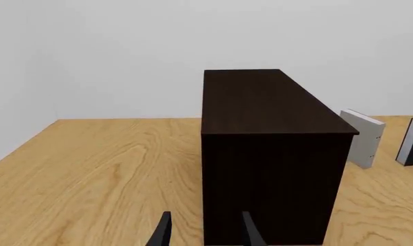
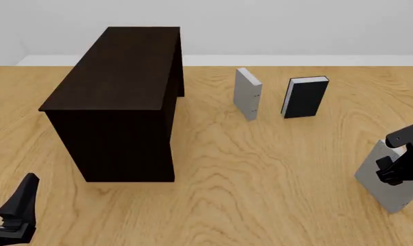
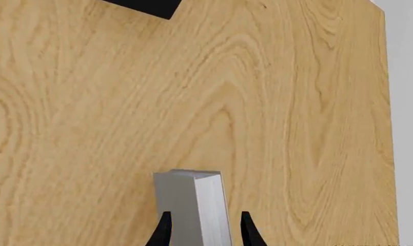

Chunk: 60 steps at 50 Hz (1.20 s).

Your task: Pick up the book on the right and place it under the cabinet shelf.

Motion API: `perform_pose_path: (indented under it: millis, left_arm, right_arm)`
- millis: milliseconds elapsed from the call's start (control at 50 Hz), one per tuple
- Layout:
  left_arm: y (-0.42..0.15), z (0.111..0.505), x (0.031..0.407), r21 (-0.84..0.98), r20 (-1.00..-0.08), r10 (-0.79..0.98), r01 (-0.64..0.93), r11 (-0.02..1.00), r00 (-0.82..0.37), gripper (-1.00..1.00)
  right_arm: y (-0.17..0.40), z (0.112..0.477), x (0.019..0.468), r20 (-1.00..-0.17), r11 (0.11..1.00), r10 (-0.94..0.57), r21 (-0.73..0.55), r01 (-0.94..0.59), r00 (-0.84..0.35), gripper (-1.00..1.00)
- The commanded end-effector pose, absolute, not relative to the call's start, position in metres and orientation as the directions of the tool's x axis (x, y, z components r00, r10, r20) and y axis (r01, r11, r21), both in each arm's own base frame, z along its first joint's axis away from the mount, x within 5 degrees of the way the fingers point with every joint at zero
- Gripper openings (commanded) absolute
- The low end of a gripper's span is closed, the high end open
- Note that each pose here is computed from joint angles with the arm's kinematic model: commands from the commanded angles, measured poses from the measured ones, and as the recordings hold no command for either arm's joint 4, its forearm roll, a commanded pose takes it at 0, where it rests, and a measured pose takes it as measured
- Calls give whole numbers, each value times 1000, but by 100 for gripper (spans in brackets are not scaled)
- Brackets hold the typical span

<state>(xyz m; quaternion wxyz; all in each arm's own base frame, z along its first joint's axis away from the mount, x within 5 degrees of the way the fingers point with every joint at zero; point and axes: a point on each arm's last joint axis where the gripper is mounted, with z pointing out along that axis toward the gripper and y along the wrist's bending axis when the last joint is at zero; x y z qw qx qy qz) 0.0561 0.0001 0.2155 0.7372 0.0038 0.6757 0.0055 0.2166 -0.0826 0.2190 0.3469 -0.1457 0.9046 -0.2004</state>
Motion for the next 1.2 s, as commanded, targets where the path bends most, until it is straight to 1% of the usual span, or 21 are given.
perform_pose_path:
  millis: [20, 220, 260, 280, 320, 340, 380, 400, 440, 680, 720, 740, 760, 820, 860, 900, 920, 1040, 1060, 1100, 1200]
  left_arm:
    - [0, 217, 56, 13, -996, 13, -2, 1000, 85, 100]
    - [0, 215, 56, 12, -996, 12, -1, 1000, 84, 100]
    - [0, 215, 57, 13, -996, 13, 0, 1000, 84, 100]
    - [0, 215, 57, 13, -996, 13, -1, 1000, 84, 100]
    - [0, 215, 57, 13, -996, 13, -1, 1000, 83, 100]
    - [0, 215, 57, 13, -996, 13, -2, 1000, 83, 100]
    - [0, 215, 57, 14, -996, 14, -1, 1000, 83, 100]
    - [0, 215, 57, 14, -996, 14, -1, 1000, 83, 100]
    - [0, 215, 57, 14, -997, 14, 0, 1000, 82, 100]
    - [0, 215, 57, 12, -996, 12, 0, 1000, 84, 100]
    - [0, 215, 56, 12, -996, 12, 1, 1000, 84, 100]
    - [0, 215, 56, 12, -996, 12, 1, 1000, 85, 100]
    - [0, 215, 56, 12, -996, 11, 0, 1000, 85, 100]
    - [0, 215, 56, 11, -996, 11, 0, 1000, 87, 100]
    - [0, 215, 56, 11, -996, 11, 0, 1000, 87, 100]
    - [0, 215, 56, 10, -996, 10, -1, 1000, 88, 100]
    - [0, 216, 56, 11, -996, 11, -1, 1000, 88, 100]
    - [0, 216, 56, 10, -996, 10, -1, 1000, 90, 100]
    - [0, 216, 56, 10, -996, 10, -1, 1000, 90, 100]
    - [0, 215, 56, 10, -996, 10, -1, 1000, 90, 100]
    - [0, 215, 56, 10, -996, 10, -1, 1000, 89, 100]
  right_arm:
    - [-86, 214, 219, -565, 881, -391, -457, -118, -727, 100]
    - [-82, 203, 221, -559, 883, -396, -448, -137, -728, 100]
    - [-82, 205, 221, -564, 885, -394, -447, -132, -726, 100]
    - [-81, 209, 221, -574, 885, -392, -448, -125, -719, -100]
    - [-79, 213, 220, -579, 885, -395, -448, -126, -713, -100]
    - [-69, 221, 220, -607, 904, -366, -410, -117, -705, -100]
    - [-72, 221, 218, -596, 895, -383, -429, -123, -706, -100]
    - [-68, 225, 219, -615, 908, -359, -405, -109, -703, -100]
    - [-70, 224, 218, -606, 901, -371, -420, -113, -703, -100]
    - [-53, 247, 203, -663, 922, -336, -378, -89, -669, -100]
    - [-44, 258, 199, -695, 935, -311, -345, -79, -648, -100]
    - [-42, 258, 197, -695, 933, -321, -349, -89, -644, -100]
    - [-33, 266, 192, -717, 943, -305, -320, -92, -626, -100]
    - [-33, 267, 188, -718, 933, -332, -346, -101, -612, -100]
    - [-28, 271, 186, -739, 945, -305, -314, -94, -601, -100]
    - [-28, 274, 185, -747, 946, -300, -311, -87, -594, -100]
    - [-21, 281, 181, -770, 958, -270, -272, -85, -578, -100]
    - [-12, 295, 173, -806, 971, -233, -225, -83, -544, -100]
    - [-5, 300, 169, -820, 976, -215, -194, -97, -530, -100]
    - [-2, 304, 166, -829, 978, -208, -182, -100, -519, -100]
    - [13, 324, 156, -880, 990, -122, -75, -120, -459, -100]
